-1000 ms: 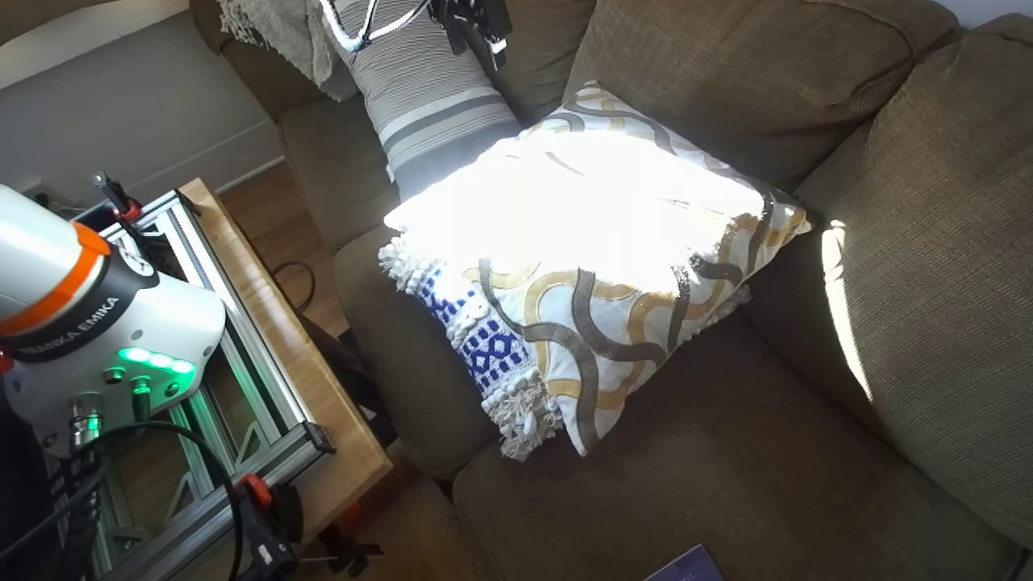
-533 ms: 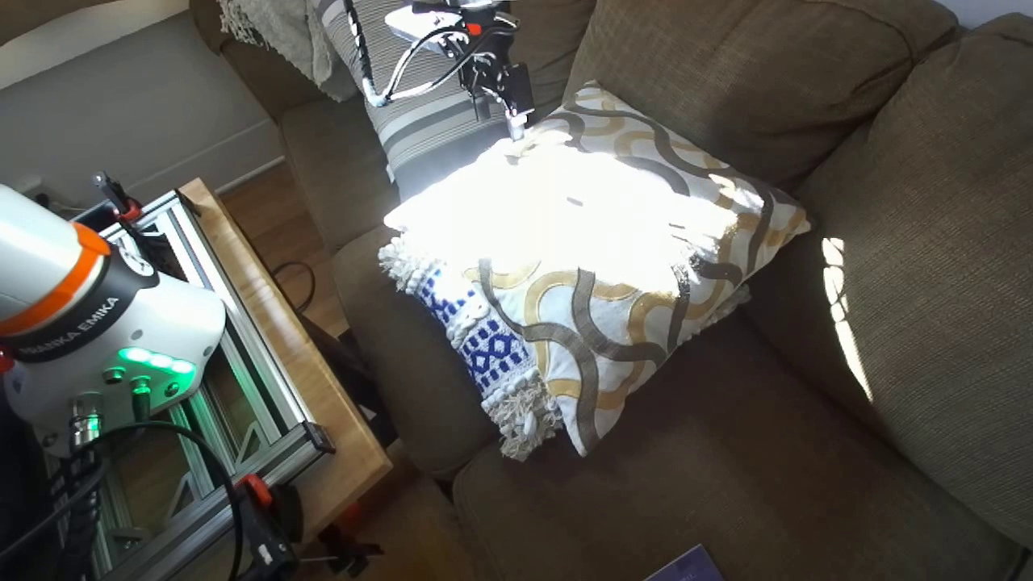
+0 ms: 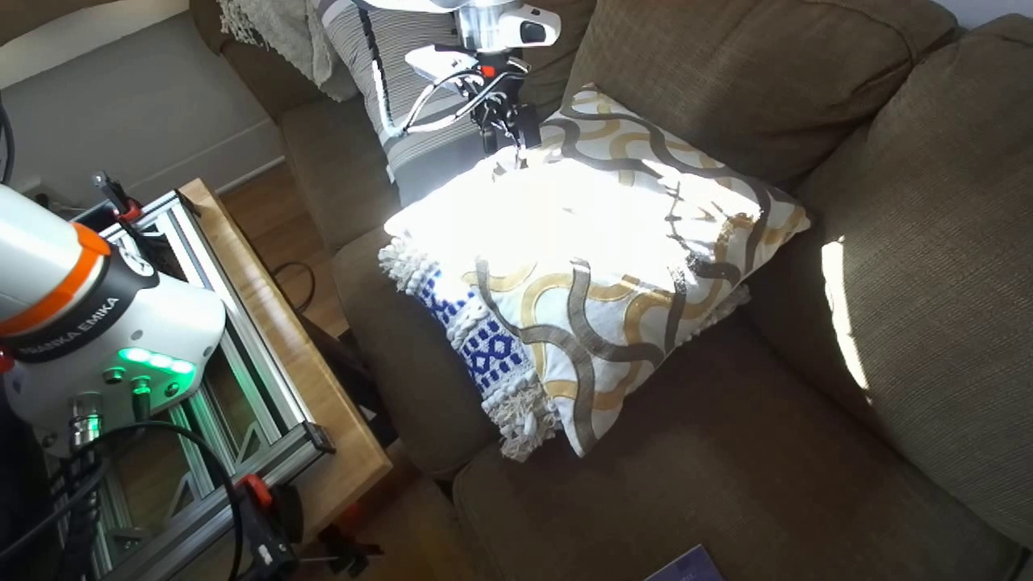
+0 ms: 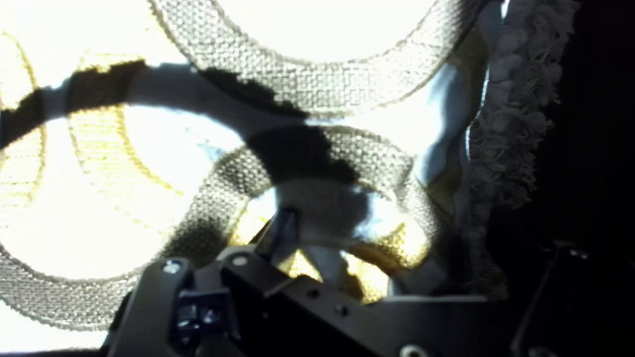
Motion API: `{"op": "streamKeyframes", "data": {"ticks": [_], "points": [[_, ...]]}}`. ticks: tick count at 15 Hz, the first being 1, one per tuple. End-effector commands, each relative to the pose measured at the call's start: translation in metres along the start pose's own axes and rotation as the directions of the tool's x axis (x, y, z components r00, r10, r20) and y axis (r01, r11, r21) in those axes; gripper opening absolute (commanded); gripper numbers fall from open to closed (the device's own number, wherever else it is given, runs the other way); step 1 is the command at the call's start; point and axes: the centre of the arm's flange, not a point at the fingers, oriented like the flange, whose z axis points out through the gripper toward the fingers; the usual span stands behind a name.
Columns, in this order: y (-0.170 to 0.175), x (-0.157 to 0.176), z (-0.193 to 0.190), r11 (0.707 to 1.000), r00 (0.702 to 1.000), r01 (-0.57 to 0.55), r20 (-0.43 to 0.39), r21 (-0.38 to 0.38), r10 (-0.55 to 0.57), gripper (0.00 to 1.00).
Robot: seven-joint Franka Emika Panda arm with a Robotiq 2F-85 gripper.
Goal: Put the brown pillow on the left corner of the couch then put the gray pillow on the blue pillow
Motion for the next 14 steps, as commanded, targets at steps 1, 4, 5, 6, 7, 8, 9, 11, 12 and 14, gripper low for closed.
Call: {"op": "streamKeyframes", "data": {"ticks": [1,4,5,6,7,8,9,11,12,14], "points": [[0.0,0.006,0.031,1.0,0.999,-0.025,0.042,-0.01,0.025,1.0],[-0.001,0.002,0.051,1.0,0.997,-0.022,0.072,-0.017,0.023,1.0],[-0.002,0.001,0.057,1.0,0.996,-0.02,0.083,-0.02,0.022,0.9],[-0.002,0.0,0.062,1.0,0.996,-0.021,0.091,-0.021,0.023,0.74],[-0.001,0.0,0.063,1.0,0.995,-0.02,0.096,-0.018,0.022,0.66],[0.0,0.0,0.061,1.0,0.995,-0.028,0.093,-0.013,0.029,0.58],[0.003,0.0,0.055,0.999,0.996,-0.036,0.083,-0.005,0.036,0.49],[0.01,0.001,0.038,0.998,0.996,-0.059,0.064,0.008,0.058,0.37],[0.014,0.0,0.027,0.997,0.996,-0.072,0.052,0.018,0.071,0.29],[0.024,0.0,0.01,0.991,0.991,-0.132,0.019,0.032,0.132,0.13]]}}
